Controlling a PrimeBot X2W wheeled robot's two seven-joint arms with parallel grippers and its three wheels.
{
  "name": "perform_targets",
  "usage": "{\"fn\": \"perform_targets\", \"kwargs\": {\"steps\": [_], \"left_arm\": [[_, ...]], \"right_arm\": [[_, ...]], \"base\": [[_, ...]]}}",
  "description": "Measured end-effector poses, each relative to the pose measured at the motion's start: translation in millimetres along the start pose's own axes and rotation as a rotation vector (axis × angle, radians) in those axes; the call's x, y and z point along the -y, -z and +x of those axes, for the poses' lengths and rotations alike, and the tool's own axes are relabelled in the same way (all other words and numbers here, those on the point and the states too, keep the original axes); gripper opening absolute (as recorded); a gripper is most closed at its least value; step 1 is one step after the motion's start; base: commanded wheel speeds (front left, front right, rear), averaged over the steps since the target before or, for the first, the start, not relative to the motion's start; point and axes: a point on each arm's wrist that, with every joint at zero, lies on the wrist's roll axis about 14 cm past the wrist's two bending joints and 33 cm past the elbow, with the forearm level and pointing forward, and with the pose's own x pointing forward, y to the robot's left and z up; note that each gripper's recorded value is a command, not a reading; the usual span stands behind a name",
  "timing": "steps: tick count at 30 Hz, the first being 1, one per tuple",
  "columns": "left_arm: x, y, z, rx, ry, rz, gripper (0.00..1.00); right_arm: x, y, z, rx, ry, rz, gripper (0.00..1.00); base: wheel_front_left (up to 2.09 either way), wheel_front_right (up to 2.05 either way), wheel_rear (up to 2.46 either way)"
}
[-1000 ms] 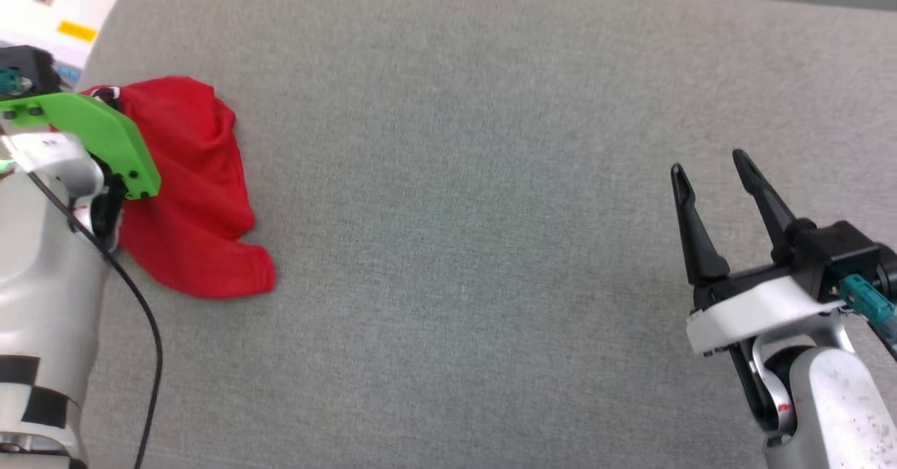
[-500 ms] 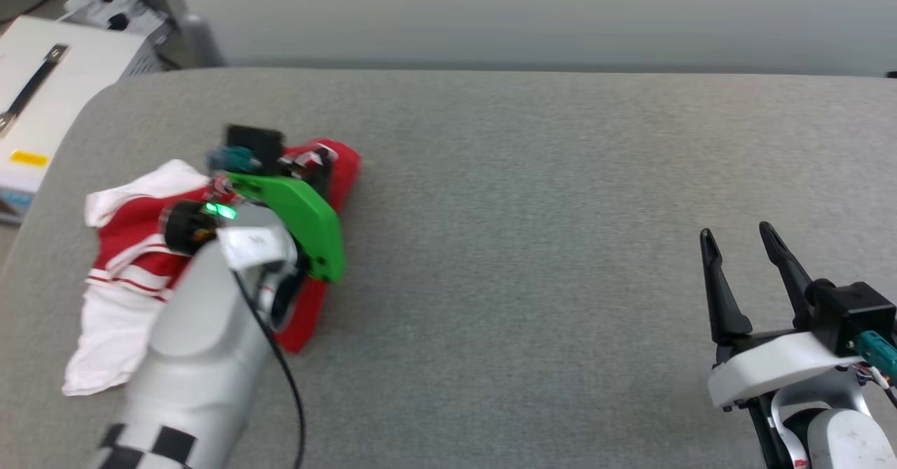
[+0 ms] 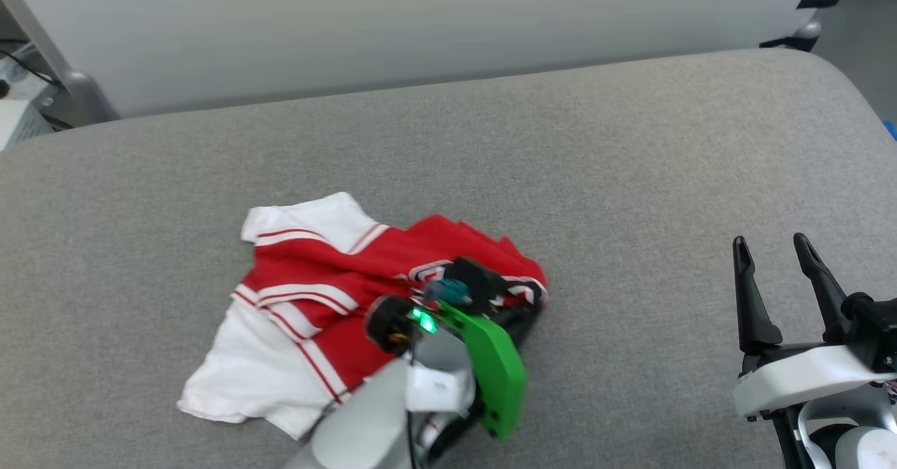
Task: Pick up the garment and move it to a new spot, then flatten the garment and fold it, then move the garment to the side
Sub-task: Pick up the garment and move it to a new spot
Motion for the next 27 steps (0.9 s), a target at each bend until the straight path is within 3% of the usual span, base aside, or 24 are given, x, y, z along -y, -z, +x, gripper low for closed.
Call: {"fn": "perform_targets", "kwargs": {"steps": [4, 10, 12, 13, 21, 27], "left_arm": [[44.1, 21.8, 7.3, -0.063, 0.138, -0.014, 0.00], [65.0, 51.8, 8.2, -0.147, 0.221, -0.022, 0.00], [63.0, 53.9, 7.9, -0.139, 0.217, -0.030, 0.71], [61.4, 53.1, 7.5, -0.127, 0.213, -0.033, 1.00], [37.6, -3.6, -1.8, 0.161, 0.112, -0.042, 1.00], [-7.8, -56.7, -33.0, 0.391, -0.084, 0.029, 1.00]], "right_arm": [[4.3, 7.0, 2.4, -0.021, 0.015, 0.008, 1.00], [1.1, 24.6, 10.1, -0.067, 0.009, 0.016, 1.00], [-2.5, 28.3, 13.2, -0.075, -0.002, 0.018, 1.00], [-4.4, 29.2, 14.9, -0.076, -0.007, 0.019, 1.00], [-21.4, 23.3, 21.1, -0.052, -0.059, 0.030, 1.00], [-34.1, 13.1, 22.4, -0.031, -0.099, 0.027, 1.00]], "base": [[0.00, 0.00, 0.00], [0.00, 0.00, 0.00], [0.00, 0.00, 0.00], [0.00, 0.00, 0.00], [0.00, 0.00, 0.00], [0.00, 0.00, 0.00]]}}
